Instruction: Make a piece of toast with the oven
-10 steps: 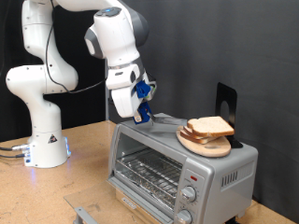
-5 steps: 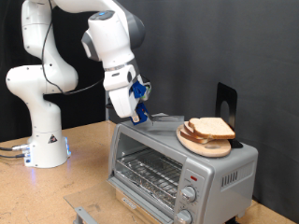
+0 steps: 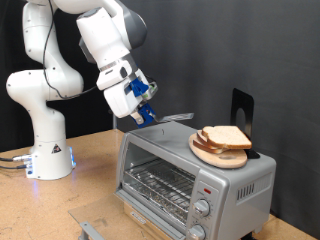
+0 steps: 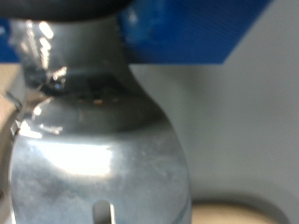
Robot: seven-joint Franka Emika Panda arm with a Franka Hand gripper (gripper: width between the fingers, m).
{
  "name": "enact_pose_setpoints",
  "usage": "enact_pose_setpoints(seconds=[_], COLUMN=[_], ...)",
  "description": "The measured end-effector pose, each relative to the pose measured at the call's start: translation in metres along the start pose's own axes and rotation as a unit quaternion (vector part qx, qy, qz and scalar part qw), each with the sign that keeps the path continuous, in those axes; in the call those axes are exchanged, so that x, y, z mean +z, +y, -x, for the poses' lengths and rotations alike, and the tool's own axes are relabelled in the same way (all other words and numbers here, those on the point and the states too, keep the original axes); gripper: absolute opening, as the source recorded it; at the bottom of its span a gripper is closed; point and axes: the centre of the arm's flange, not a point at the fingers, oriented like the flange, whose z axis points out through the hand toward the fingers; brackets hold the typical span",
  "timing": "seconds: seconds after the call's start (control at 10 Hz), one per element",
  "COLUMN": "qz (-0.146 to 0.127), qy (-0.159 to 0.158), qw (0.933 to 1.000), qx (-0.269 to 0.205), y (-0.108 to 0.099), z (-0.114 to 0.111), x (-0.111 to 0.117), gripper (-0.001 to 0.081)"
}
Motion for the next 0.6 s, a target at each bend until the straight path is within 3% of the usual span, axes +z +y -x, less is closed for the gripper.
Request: enact_pose_setpoints(seconds=[0.2,0.6], qz=[0.031,0.057], qy=[-0.009,-0.021], qw=[0.9995,0.9981], qx=[0.008,0.014], y=[0.011,0.027], z=[-0.014,-0.057], x=[-0.004,0.003], gripper=[0.0389,0.0389])
